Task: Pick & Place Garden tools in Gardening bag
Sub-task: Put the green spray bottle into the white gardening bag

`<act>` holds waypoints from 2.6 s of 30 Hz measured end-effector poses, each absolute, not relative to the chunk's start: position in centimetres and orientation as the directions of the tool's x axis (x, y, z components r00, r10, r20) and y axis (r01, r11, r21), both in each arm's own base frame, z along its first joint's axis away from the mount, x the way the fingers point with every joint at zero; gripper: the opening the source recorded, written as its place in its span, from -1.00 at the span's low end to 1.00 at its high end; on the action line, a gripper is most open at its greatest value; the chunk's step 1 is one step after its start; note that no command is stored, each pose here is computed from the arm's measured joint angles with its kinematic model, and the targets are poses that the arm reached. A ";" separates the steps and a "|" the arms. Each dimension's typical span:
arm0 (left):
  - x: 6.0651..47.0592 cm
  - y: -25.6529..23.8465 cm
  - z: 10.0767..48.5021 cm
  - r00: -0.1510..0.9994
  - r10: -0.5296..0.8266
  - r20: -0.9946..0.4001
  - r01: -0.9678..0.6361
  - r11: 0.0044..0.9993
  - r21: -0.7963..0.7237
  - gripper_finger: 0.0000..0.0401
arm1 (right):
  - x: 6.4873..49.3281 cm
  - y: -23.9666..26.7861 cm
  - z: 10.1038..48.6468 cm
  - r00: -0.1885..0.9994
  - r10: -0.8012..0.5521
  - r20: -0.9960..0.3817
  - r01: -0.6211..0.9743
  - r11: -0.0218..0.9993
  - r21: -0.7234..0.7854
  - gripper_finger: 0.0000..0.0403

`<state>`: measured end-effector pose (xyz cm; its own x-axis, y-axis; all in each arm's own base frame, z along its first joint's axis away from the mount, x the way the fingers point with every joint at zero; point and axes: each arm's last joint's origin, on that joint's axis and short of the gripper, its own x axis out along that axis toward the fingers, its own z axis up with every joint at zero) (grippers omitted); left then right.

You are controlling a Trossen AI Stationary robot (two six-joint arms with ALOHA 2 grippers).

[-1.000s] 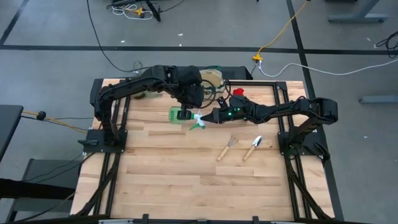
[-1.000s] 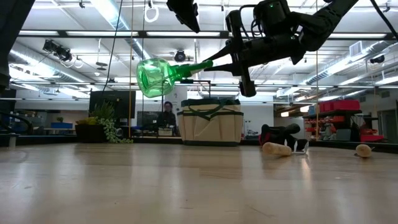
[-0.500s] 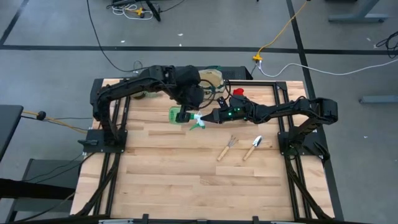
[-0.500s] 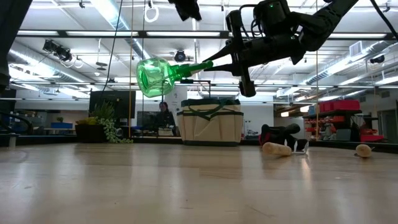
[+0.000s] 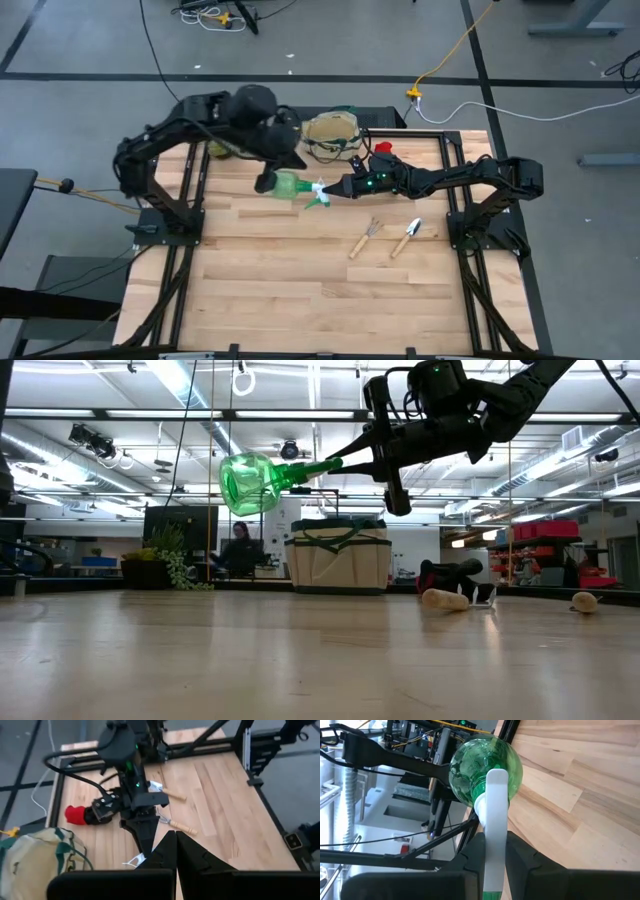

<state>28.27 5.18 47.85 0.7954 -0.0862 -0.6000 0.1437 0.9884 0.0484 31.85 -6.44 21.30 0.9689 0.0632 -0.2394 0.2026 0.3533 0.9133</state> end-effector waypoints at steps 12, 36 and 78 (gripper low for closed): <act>24.9 4.4 50.8 0.876 -0.110 -0.469 0.164 0.983 0.076 -0.99 | 31.9 -6.8 22.1 0.985 0.049 -0.165 0.139 0.342 0.929 -0.75; 20.4 4.9 52.7 0.917 -0.066 -0.395 0.092 0.995 0.048 -0.99 | 27.4 -8.9 28.1 0.996 -0.079 -0.047 0.074 0.377 0.923 -0.75; 10.7 2.9 46.8 0.982 0.058 -0.178 -0.057 0.998 0.013 -1.00 | 24.3 -11.3 37.4 0.970 -0.227 -0.086 0.203 0.568 0.797 -0.75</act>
<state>10.75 2.91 46.82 0.9824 0.0582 -0.1777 -0.0569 0.9983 0.0129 24.33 -11.31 37.38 0.9701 -0.2268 -0.0859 0.2035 0.5684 0.7972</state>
